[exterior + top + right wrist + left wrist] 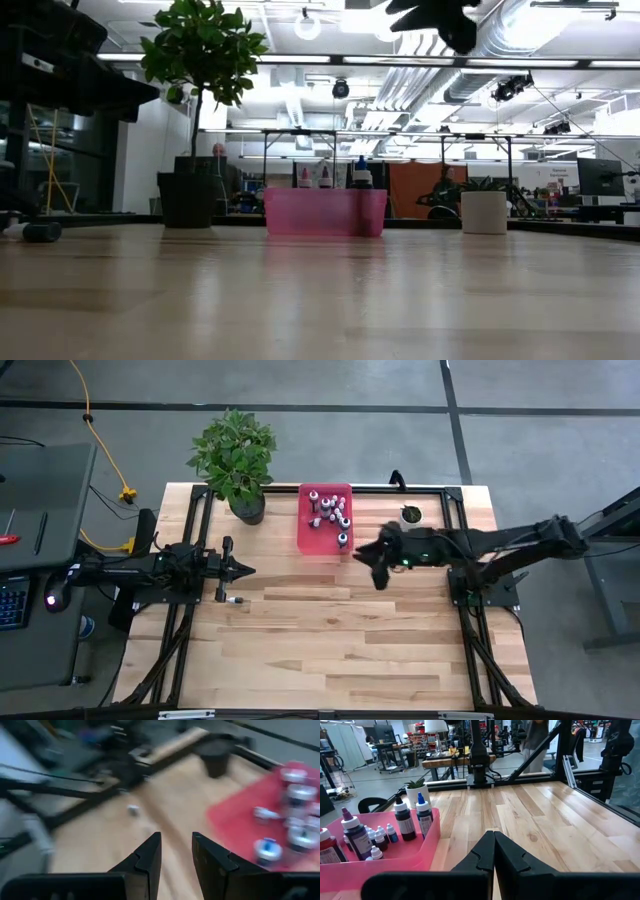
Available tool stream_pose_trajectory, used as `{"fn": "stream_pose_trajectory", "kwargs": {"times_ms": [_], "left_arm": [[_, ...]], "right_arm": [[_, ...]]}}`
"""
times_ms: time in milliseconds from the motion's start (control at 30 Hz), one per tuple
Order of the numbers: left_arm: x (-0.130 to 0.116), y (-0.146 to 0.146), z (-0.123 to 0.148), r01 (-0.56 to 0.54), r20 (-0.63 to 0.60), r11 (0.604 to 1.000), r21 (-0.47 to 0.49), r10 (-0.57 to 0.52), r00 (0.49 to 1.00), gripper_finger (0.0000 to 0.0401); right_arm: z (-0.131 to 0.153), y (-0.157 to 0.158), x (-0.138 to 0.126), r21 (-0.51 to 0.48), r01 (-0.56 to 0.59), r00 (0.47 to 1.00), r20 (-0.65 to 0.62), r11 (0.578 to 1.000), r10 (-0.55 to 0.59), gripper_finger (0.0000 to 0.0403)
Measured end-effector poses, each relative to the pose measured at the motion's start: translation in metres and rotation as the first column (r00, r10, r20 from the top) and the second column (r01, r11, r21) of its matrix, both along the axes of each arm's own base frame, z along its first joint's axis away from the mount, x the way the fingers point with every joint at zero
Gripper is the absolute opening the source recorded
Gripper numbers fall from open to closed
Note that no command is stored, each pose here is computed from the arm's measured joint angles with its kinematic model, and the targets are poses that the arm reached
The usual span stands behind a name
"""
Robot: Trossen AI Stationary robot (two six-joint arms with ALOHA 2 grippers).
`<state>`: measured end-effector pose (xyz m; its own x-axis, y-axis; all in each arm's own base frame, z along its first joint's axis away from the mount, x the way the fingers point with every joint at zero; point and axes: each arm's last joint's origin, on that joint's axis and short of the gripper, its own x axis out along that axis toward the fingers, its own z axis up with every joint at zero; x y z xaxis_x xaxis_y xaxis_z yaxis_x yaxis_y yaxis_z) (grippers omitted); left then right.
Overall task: Pick & Place food coloring
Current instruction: Put the black food coloring bottle into the pink bin
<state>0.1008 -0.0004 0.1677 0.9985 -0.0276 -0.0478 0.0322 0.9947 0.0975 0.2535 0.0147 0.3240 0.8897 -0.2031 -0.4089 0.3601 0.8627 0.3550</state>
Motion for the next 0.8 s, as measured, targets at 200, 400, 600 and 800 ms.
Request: {"fn": "stream_pose_trajectory", "kwargs": {"times_ms": [200, 400, 600, 800], "left_arm": [[0.0, 0.0, 0.0, 0.0, 0.0, 1.0, 0.0, 0.0, 1.0, 0.0], [0.0, 0.0, 0.0, 0.0, 0.0, 1.0, 0.0, 0.0, 1.0, 0.0], [0.0, 0.0, 0.0, 0.0, 0.0, 1.0, 0.0, 0.0, 1.0, 0.0], [0.0, 0.0, 0.0, 0.0, 0.0, 1.0, 0.0, 0.0, 1.0, 0.0]], "right_arm": [[-0.047, -0.001, -0.035, 0.014, -0.123, 0.962, 0.246, 0.992, 0.116, 0.0098], [-0.075, -0.004, -0.069, 0.014, -0.127, 0.91, 0.401, 0.992, 0.111, 0.0098], [-0.089, -0.006, -0.096, -0.027, -0.119, 0.84, 0.53, 0.993, 0.115, 0.0098], [-0.105, -0.007, -0.116, -0.032, -0.135, 0.805, 0.579, 0.99, 0.128, 0.0098]]}}
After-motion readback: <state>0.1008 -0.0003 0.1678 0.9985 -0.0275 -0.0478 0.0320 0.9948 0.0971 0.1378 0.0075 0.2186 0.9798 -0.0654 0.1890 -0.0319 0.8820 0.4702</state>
